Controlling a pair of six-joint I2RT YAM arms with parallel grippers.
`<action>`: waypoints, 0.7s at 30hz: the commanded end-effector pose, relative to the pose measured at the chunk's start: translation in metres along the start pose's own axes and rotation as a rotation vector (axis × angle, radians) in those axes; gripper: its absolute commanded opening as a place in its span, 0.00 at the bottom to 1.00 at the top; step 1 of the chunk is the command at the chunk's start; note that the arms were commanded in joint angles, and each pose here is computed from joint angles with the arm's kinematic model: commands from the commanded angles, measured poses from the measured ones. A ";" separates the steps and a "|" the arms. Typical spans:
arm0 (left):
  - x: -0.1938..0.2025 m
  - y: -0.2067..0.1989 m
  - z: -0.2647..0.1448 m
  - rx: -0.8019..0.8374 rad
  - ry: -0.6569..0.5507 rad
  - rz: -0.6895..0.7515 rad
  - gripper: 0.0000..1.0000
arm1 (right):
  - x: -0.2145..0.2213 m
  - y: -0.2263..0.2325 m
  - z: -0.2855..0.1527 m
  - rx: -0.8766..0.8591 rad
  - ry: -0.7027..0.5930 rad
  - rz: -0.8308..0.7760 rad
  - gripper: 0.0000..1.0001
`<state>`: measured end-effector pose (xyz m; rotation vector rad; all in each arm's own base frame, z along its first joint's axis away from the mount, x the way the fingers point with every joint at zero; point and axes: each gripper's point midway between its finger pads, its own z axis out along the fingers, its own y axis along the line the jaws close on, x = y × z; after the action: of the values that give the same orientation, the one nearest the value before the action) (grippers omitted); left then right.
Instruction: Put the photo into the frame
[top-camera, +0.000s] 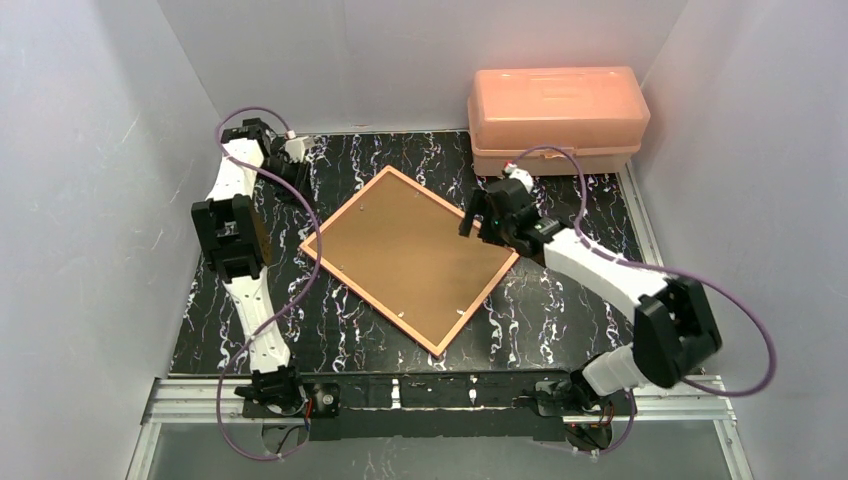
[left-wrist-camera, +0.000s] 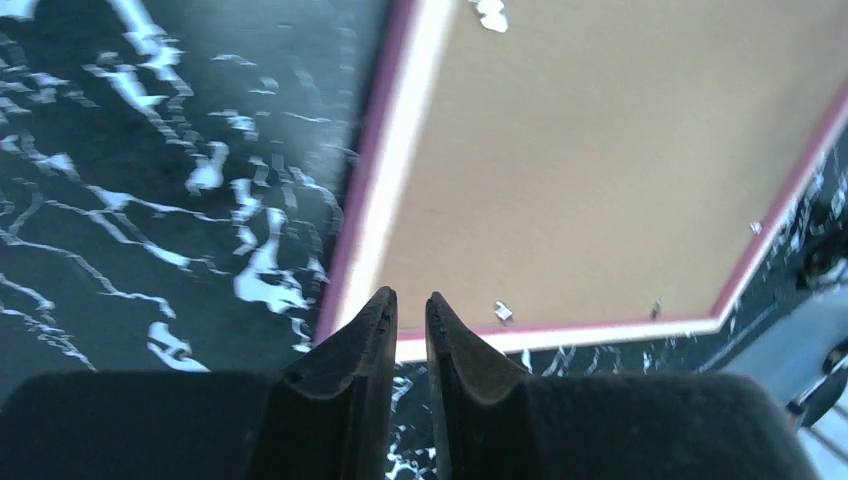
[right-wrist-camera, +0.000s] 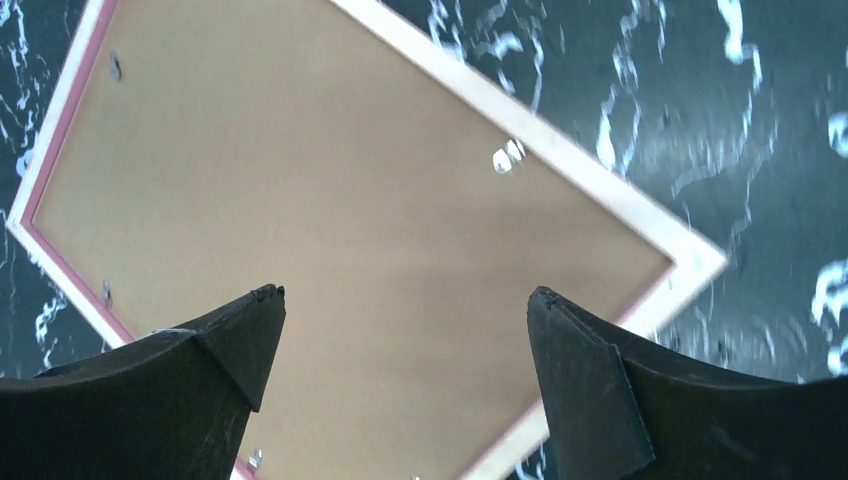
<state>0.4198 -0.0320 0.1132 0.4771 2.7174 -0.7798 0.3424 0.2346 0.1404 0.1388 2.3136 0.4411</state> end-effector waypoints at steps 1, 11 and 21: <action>-0.019 0.026 0.014 -0.085 -0.028 -0.095 0.15 | 0.025 -0.017 -0.033 -0.004 0.026 0.125 0.99; -0.008 0.032 0.054 0.043 0.016 -0.193 0.15 | 0.099 -0.037 -0.049 -0.070 0.174 0.300 0.99; 0.049 0.012 0.061 0.144 0.121 -0.222 0.03 | 0.110 -0.050 -0.032 -0.020 0.199 0.279 0.99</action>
<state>0.4278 -0.0378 0.0355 0.2059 2.8219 -0.9791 0.2277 0.1995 0.0616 0.4255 2.5394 0.6191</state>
